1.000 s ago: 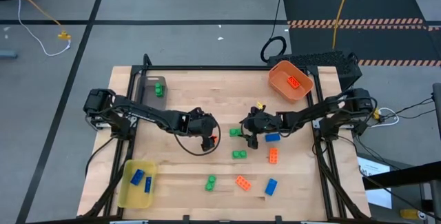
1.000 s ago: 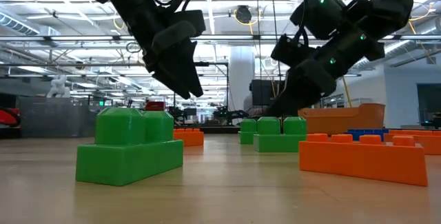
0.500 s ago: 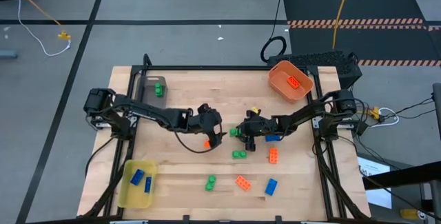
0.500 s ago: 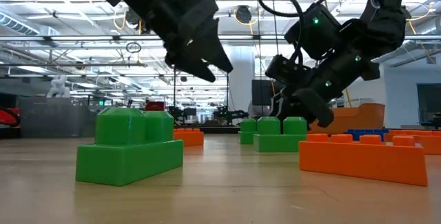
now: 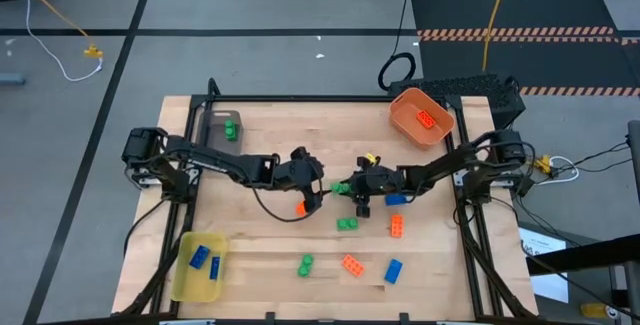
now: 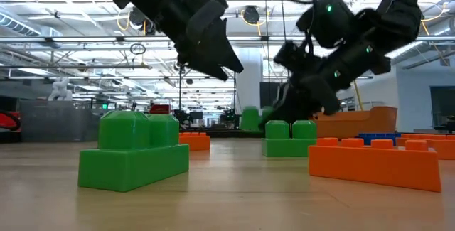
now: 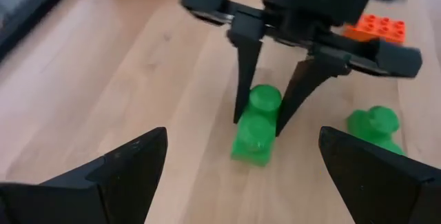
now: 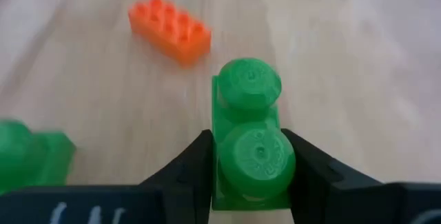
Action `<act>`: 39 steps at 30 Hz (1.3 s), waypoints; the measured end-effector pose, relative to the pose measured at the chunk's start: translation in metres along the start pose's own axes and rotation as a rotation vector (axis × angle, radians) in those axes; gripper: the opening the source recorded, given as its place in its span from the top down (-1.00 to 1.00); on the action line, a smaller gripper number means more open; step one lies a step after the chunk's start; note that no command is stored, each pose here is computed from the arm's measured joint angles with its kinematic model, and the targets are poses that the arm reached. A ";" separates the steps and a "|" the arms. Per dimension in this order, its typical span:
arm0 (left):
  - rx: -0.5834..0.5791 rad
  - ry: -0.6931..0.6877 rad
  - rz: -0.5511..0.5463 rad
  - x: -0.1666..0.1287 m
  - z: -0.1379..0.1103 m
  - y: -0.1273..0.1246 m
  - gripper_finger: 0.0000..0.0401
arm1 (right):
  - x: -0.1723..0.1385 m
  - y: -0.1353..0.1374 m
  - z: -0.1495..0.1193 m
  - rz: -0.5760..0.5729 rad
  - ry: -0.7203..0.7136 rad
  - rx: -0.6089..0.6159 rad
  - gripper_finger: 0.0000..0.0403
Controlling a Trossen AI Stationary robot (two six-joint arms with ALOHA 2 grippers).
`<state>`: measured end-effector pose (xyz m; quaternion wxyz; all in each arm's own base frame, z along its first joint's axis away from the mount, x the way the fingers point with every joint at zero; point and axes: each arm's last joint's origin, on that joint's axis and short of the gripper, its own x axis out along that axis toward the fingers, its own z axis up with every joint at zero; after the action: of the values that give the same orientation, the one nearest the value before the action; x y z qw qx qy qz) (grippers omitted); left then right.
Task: Sort & place blocks by color
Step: Put the green game piece into the black bin
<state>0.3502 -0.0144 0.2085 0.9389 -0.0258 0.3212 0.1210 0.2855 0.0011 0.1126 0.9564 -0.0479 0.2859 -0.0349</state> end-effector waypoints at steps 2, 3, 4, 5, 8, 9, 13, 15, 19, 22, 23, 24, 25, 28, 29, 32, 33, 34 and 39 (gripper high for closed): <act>0.060 -0.017 -0.005 -0.001 0.001 -0.003 -0.89 | -0.006 -0.001 0.009 -0.004 -0.043 -0.017 0.42; 0.096 -0.025 -0.007 -0.001 0.002 -0.005 -0.89 | -0.009 -0.002 0.013 -0.005 -0.063 -0.022 0.42; 0.137 -0.029 -0.009 -0.002 0.002 -0.006 -0.89 | -0.013 -0.002 0.017 -0.006 -0.077 -0.021 0.42; 0.179 -0.034 -0.008 -0.002 0.002 -0.009 -0.89 | -0.016 -0.003 0.020 -0.007 -0.092 -0.019 0.42; 0.327 -0.041 0.028 -0.005 0.000 -0.016 -0.89 | -0.025 -0.004 0.028 -0.005 -0.124 -0.015 0.42; 0.384 -0.038 0.040 -0.006 0.000 -0.018 -0.89 | -0.028 -0.004 0.030 -0.003 -0.130 -0.010 0.42; 0.616 -0.032 0.085 -0.009 -0.003 -0.026 -0.89 | -0.034 -0.002 0.035 0.009 -0.144 0.009 0.42; 0.714 -0.048 0.093 -0.011 -0.002 -0.031 -0.89 | -0.035 0.001 0.036 0.017 -0.146 0.006 0.42; 0.910 -0.067 0.086 -0.014 -0.002 -0.040 -0.89 | -0.036 0.001 0.038 0.023 -0.164 0.019 0.42; 0.991 -0.086 0.100 -0.015 -0.001 -0.044 -0.89 | -0.036 0.002 0.040 0.051 -0.190 0.041 0.42; 1.008 -0.093 0.111 -0.015 0.000 -0.044 -0.89 | -0.037 0.002 0.042 0.069 -0.210 0.045 0.42; 1.025 -0.101 0.121 -0.016 0.001 -0.045 -0.89 | -0.037 0.003 0.044 0.085 -0.229 0.048 0.42; 1.041 -0.110 0.128 -0.016 0.002 -0.046 -0.89 | -0.038 0.003 0.045 0.098 -0.248 0.048 0.42; 1.082 -0.147 0.142 -0.017 0.005 -0.048 -0.89 | -0.039 0.003 0.049 0.124 -0.286 0.065 0.42; 1.097 -0.157 0.145 -0.016 0.005 -0.049 -0.89 | -0.039 0.003 0.049 0.127 -0.291 0.075 0.42; 1.155 -0.147 0.142 -0.011 0.001 -0.053 -0.89 | -0.039 0.004 0.049 0.146 -0.290 0.079 0.42; 1.172 -0.144 0.141 -0.009 0.000 -0.054 -0.89 | -0.039 0.004 0.049 0.157 -0.291 0.081 0.42; 1.187 -0.140 0.143 -0.006 -0.002 -0.055 -0.89 | -0.039 0.005 0.049 0.170 -0.291 0.083 0.42; 1.242 -0.118 0.225 0.009 -0.010 -0.061 -0.89 | -0.039 0.005 0.050 0.184 -0.292 0.099 0.42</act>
<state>0.3665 -0.0726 0.1934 0.7764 0.5644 0.2802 0.0114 0.2803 0.0133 0.1747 0.9881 0.0212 0.1451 0.0459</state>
